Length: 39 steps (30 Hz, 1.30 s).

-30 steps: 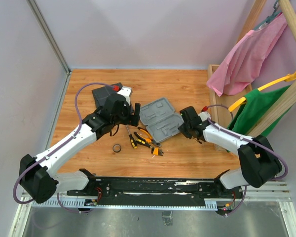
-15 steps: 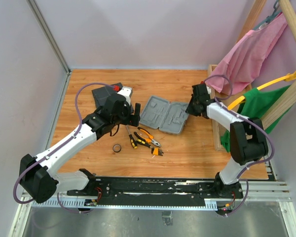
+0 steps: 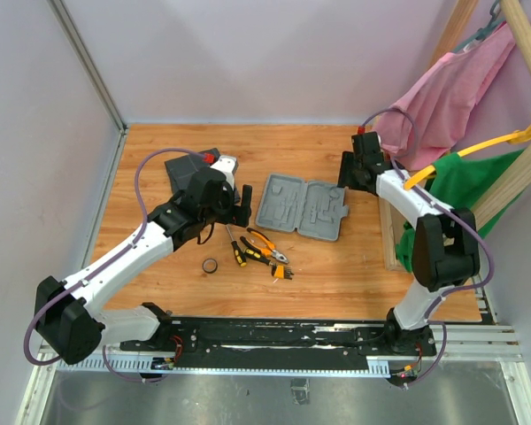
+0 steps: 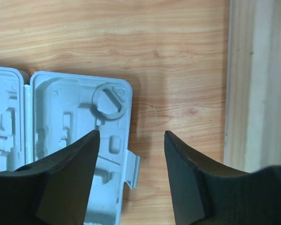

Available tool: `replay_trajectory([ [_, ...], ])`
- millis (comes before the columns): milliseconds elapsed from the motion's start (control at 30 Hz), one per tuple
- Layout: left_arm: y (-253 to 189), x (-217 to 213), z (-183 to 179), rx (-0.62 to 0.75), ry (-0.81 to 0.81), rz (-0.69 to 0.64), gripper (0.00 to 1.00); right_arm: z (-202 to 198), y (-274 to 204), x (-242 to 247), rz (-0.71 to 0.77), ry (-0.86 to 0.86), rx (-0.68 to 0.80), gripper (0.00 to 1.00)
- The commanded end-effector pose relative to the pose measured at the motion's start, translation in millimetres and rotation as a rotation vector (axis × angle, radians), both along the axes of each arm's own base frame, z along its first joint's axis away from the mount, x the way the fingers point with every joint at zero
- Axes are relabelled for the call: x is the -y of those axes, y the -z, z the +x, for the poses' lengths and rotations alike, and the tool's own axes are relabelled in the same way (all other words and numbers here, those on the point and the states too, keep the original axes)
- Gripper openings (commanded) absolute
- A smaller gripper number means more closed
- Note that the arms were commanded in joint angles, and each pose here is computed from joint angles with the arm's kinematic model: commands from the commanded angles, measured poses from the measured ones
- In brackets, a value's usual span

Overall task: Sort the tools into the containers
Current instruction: Adjust the storage box at the center of the board.

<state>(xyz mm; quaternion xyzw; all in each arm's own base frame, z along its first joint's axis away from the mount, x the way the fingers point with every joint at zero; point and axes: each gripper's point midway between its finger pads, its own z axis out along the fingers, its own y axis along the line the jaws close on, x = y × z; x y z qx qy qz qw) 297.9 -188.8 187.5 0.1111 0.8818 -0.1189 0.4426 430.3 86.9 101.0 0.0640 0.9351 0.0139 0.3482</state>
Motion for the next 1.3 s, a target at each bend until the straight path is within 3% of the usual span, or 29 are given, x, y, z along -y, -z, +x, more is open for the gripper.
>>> replay_trajectory([
  [0,4,-2,-1,-0.010,-0.008,0.007,0.99,-10,-34,8,-0.053,-0.013,0.078,0.62],
  [567,6,-12,3,-0.014,-0.055,0.022,0.99,-48,-24,-99,0.114,-0.133,0.077,0.76],
  [900,7,-14,4,-0.020,-0.059,0.023,0.99,-47,19,-144,0.109,-0.133,-0.017,0.69],
  [1267,8,-14,4,-0.026,-0.058,0.019,0.99,-45,43,-155,0.081,-0.163,-0.062,0.57],
])
